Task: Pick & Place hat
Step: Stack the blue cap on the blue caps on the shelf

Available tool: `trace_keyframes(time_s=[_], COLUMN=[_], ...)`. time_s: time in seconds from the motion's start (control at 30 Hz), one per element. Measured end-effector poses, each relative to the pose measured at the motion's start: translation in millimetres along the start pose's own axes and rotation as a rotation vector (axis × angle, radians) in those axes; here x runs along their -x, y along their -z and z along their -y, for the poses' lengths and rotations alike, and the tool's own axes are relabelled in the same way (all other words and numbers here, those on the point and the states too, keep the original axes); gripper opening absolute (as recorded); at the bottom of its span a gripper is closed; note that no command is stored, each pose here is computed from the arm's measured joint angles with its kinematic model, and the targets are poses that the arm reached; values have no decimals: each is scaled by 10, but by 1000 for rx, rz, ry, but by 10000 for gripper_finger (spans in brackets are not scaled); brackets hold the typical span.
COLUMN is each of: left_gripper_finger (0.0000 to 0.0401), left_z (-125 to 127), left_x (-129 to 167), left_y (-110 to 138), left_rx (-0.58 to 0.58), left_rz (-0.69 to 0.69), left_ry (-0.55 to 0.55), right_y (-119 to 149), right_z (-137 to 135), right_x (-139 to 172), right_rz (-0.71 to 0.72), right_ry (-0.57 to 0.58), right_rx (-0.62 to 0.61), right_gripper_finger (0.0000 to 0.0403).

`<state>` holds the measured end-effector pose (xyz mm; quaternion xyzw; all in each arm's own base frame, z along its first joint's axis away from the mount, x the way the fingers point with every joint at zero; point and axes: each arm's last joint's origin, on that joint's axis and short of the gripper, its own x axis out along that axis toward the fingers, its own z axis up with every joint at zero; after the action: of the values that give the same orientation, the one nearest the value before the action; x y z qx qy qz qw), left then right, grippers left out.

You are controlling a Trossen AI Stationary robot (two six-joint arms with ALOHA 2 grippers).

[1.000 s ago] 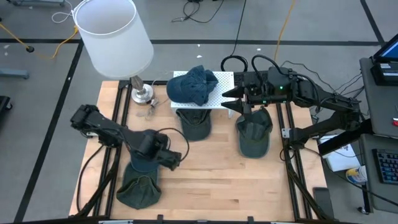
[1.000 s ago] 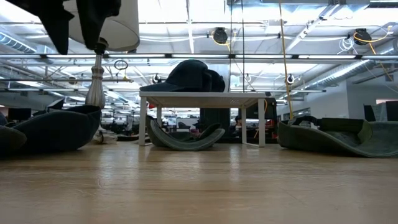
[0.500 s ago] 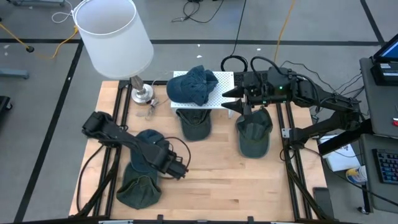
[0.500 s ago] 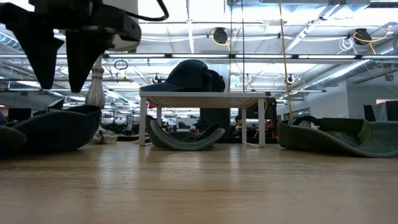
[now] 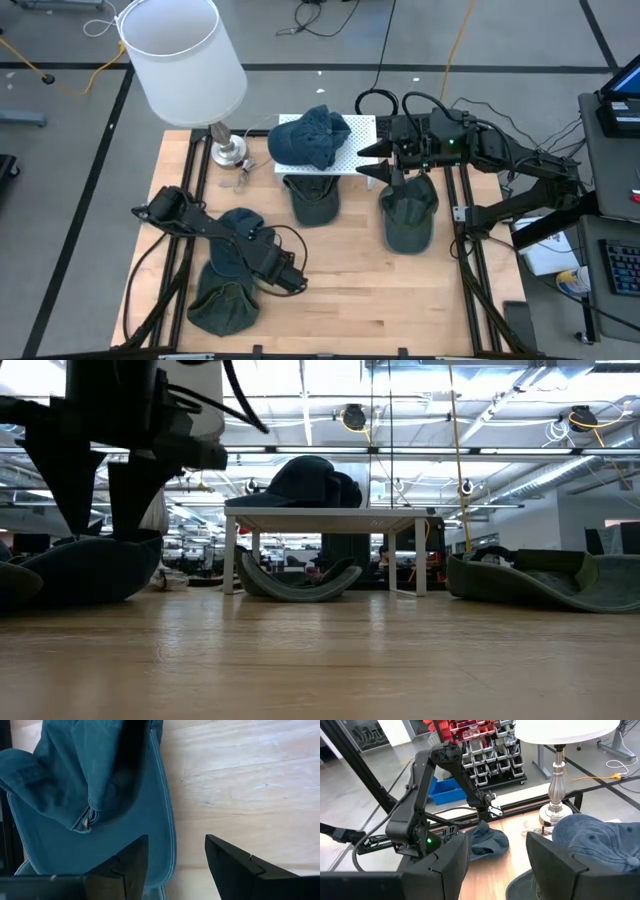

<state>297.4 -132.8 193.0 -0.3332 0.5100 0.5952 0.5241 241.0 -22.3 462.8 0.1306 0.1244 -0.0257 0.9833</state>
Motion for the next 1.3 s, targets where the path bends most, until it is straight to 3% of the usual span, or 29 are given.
trace_keyframes(time_s=[0.37, 0.67, 1.3], left_gripper_finger=[200, 200, 200], left_z=[64, 64, 50], left_x=[-189, -188, -186], left_y=[98, 108, 111], left_rx=[-35, -35, -9], left_rz=[48, 38, 18], left_ry=[-102, -102, -123], right_y=[22, 51, 49], right_z=[-23, -101, -98], right_x=[-2, -5, -5], right_rz=[-19, -34, -33], right_ry=[-6, -37, -36], right_rx=[7, 81, 95], right_gripper_finger=[196, 196, 196])
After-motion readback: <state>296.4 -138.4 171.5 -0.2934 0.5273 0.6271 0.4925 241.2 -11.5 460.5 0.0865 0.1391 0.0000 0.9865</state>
